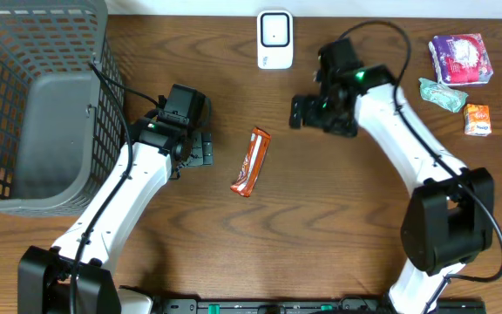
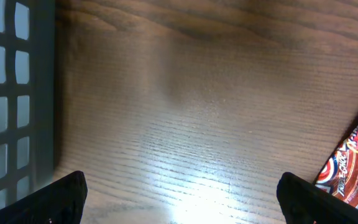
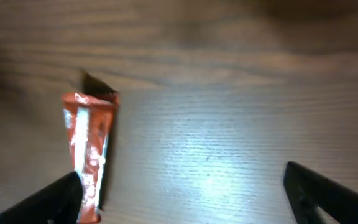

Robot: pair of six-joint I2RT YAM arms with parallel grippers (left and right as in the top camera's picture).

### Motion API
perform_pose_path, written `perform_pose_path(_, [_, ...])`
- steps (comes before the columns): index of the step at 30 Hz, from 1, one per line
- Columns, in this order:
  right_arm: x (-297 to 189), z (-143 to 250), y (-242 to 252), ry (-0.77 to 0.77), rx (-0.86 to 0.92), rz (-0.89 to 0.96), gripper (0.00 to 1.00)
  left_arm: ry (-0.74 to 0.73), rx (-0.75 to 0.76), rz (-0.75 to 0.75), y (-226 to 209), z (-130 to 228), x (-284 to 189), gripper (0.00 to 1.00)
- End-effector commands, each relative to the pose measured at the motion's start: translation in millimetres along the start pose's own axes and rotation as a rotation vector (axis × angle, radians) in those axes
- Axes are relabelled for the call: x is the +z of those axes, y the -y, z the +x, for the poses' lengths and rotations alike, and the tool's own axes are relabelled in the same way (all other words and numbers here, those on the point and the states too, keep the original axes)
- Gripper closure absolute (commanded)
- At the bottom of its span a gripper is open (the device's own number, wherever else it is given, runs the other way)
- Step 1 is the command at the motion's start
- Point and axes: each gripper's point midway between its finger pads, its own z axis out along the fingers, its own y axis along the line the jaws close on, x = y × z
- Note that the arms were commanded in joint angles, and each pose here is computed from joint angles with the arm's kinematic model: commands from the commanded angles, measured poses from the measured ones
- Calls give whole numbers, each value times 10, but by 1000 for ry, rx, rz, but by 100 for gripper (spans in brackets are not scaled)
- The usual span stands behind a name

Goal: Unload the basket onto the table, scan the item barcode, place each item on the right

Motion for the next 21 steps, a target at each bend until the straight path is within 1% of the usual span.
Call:
perform_pose_path(1, [191, 137, 92, -33, 129, 16, 12, -3, 3, -24, -42, 13, 25, 2])
perform_pose_path(3, [273, 161, 102, -35, 156, -4, 14, -3, 3, -24, -42, 13, 25, 2])
perform_pose_path(4, [349, 187, 22, -44, 154, -67, 18, -3, 3, -24, -42, 13, 25, 2])
perform_pose_path(5, [385, 210, -49, -54, 157, -115, 20, -3, 3, -24, -42, 13, 25, 2])
perform_pose_path(7, [460, 319, -256, -97, 158, -235, 21, -3, 3, -24, -42, 13, 25, 2])
perform_pose_path(9, [511, 409, -354, -126, 180, -287, 22, -3, 3, -24, -42, 13, 25, 2])
perform_pose_path(11, [579, 510, -382, -153, 239, -290, 26, -3, 3, -24, -42, 12, 25, 2])
perform_pose_path(14, [678, 690, -422, -197, 321, -279, 25, -3, 3, -24, -42, 13, 25, 2])
perform_pose_path(19, [782, 880, -584, -227, 326, -323, 21, -3, 3, -24, -42, 13, 25, 2])
perform_pose_path(21, [845, 946, -634, -229, 350, -335, 22, -3, 3, -24, -42, 13, 25, 2])
